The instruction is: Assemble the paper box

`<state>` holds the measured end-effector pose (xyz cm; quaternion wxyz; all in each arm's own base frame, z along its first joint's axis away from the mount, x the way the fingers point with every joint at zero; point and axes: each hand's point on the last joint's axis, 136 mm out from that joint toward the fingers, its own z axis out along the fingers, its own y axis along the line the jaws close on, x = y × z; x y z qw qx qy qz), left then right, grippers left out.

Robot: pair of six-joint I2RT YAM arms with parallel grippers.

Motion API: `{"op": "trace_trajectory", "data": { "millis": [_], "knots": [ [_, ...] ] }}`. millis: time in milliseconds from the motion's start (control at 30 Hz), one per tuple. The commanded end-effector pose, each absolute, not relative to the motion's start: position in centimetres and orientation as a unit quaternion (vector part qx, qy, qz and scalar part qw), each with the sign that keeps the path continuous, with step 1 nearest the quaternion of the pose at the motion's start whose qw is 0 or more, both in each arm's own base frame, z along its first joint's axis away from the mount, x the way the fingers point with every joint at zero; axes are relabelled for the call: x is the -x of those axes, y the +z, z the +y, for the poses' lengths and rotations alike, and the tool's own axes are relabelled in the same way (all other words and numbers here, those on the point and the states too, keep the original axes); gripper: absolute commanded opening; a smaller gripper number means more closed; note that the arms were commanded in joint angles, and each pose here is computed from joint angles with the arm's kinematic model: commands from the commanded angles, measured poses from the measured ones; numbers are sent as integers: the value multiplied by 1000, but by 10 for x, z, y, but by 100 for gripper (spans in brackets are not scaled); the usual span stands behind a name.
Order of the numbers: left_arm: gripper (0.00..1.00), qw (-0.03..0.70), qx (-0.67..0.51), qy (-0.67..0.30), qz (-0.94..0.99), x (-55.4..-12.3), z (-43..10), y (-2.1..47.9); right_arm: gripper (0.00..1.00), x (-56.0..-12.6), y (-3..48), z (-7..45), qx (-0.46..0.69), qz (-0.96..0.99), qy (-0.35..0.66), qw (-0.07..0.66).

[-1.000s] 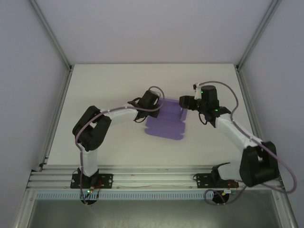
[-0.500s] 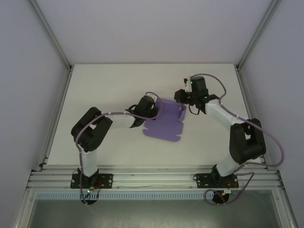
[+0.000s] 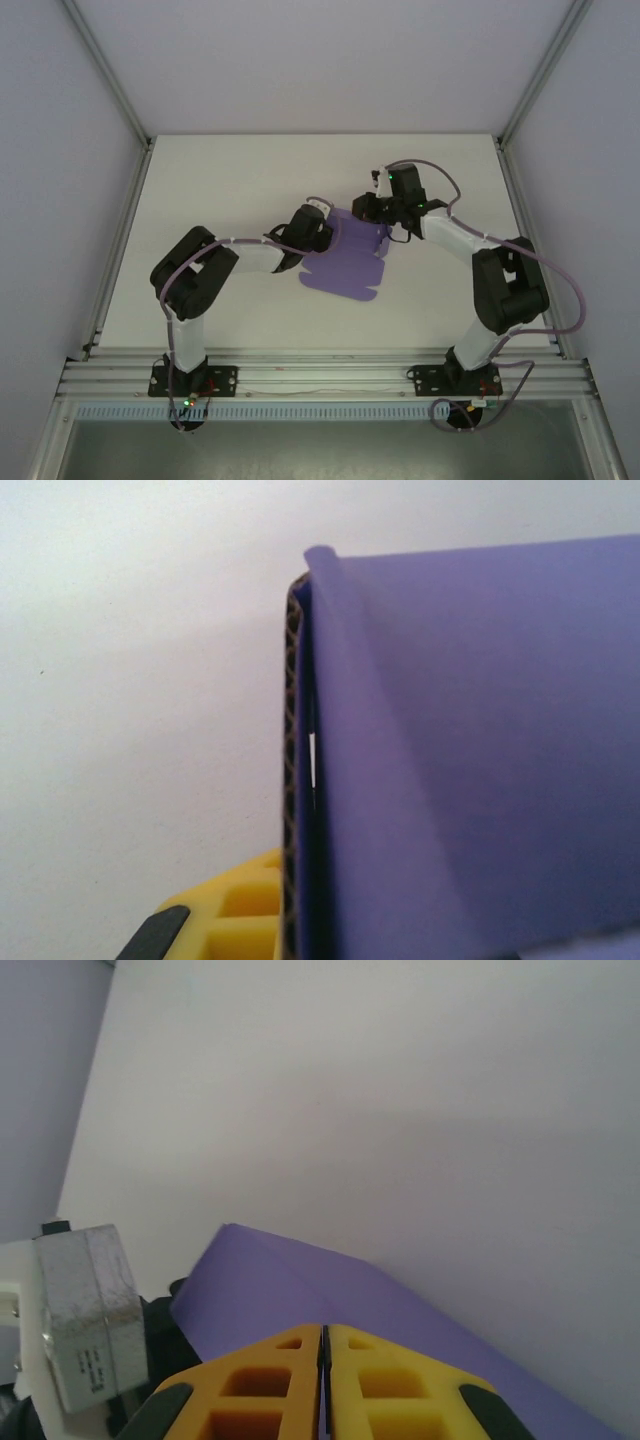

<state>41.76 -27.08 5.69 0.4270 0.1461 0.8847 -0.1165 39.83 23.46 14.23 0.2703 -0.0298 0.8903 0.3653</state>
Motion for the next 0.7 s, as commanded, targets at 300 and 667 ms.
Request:
{"op": "trace_trajectory", "data": {
  "millis": [300, 667],
  "knots": [
    [0, 442, -146, -123, 877, -418, -276, 42, 6, -386, 84, 240, 35, 929, 312, 196],
    [12, 434, -145, -120, 881, -417, -275, 41, 5, -341, 45, 222, 126, 967, 164, 147]
  ]
}}
